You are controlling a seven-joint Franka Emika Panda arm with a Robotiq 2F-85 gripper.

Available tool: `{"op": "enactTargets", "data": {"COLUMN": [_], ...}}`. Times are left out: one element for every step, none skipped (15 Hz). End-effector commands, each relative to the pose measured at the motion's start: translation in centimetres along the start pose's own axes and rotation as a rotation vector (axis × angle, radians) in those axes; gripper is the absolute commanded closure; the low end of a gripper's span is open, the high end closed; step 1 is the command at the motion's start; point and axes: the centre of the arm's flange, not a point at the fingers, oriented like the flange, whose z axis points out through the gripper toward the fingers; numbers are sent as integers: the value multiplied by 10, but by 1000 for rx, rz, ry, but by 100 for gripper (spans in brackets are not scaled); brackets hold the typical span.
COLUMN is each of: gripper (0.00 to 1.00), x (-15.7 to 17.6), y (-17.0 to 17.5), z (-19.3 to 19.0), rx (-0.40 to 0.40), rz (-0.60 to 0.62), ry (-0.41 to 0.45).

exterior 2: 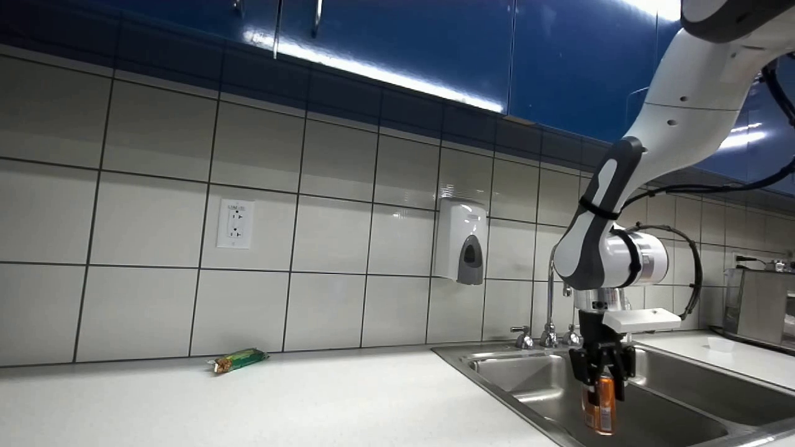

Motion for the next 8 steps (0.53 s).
{"op": "enactTargets", "data": {"gripper": [64, 64, 64, 64, 64, 64, 64, 64], "x": [26, 30, 34, 38, 42, 46, 50, 56], "y": [4, 4, 4, 4, 4, 5, 6, 7], "z": [11, 17, 22, 28, 34, 40, 45, 49], "rx": [15, 14, 11, 14, 9, 14, 13, 17], "rz": [14, 16, 17, 16, 18, 18, 24, 23], "ry": [-9, -16, -18, -20, -19, -19, -15, -11]}}
